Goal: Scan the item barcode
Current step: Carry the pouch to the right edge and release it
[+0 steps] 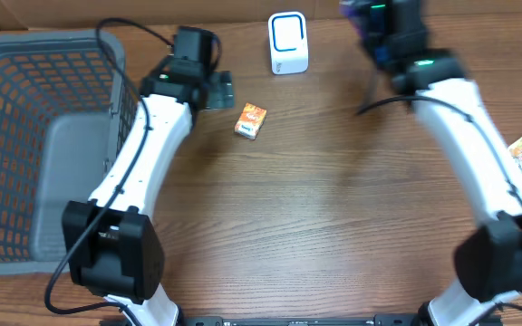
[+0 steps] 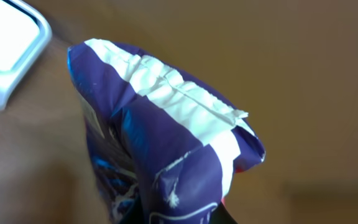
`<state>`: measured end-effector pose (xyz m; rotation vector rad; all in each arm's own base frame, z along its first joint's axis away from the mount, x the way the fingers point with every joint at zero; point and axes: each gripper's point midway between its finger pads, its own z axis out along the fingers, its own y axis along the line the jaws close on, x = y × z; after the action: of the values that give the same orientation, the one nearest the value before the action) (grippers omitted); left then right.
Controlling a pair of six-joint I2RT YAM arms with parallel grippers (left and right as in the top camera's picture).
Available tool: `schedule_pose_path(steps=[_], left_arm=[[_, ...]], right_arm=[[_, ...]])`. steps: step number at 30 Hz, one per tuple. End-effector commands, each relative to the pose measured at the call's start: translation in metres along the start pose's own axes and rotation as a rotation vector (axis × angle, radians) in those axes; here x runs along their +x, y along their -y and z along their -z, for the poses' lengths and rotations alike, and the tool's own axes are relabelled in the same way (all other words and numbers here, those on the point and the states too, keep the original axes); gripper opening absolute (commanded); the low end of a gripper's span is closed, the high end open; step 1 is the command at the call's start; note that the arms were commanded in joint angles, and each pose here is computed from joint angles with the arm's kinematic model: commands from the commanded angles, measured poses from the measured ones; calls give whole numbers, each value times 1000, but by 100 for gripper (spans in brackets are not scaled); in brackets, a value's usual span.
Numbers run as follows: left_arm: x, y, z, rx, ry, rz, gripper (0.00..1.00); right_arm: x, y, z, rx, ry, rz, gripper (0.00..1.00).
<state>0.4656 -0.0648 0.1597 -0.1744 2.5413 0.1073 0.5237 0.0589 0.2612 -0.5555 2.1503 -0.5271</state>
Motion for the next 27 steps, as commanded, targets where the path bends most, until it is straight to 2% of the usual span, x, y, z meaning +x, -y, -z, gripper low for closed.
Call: schedule_pose_path(steps=[1,4,6,9,11,12,13,14,15,16,19,23,27], left_arm=[[-1,48,26,72,50,-43,100],[10,80,35,113,53,-121,100],[16,95,40,134,54,-154,100],[22,108,44,152,56,-202,100],[25,108,45,151,46,-206,100],[27,108,44,155,36,-189,100],[30,108,44,165,19,-175,100],[34,110,46,190,-5,-179,100],[40,110,48,215,-38,-195,100],[43,108,50,227,-63,-219,100],[37,87,71,204,-90,-277,100],[5,65,123,159,12,-260,100],[-24,47,191,177,168,-216,100]], right_arm=[[73,67,-3,46,-163,-548,4],[146,99,-7,18,-328,-745,4],[186,119,-7,-22,-385,-872,4],[242,156,-3,8,-439,-1028,24],[272,176,3,49,-458,-1121,26],[283,184,6,46,-451,-1174,38],[287,188,8,30,-440,-1201,76],[291,191,11,7,-422,-1231,100],[292,194,13,-19,-401,-1257,100],[289,196,15,-48,-377,-1275,100],[236,181,25,-269,-228,-1227,100],[131,124,54,-701,-10,-1133,100],[87,41,57,-922,-57,-1000,100]])
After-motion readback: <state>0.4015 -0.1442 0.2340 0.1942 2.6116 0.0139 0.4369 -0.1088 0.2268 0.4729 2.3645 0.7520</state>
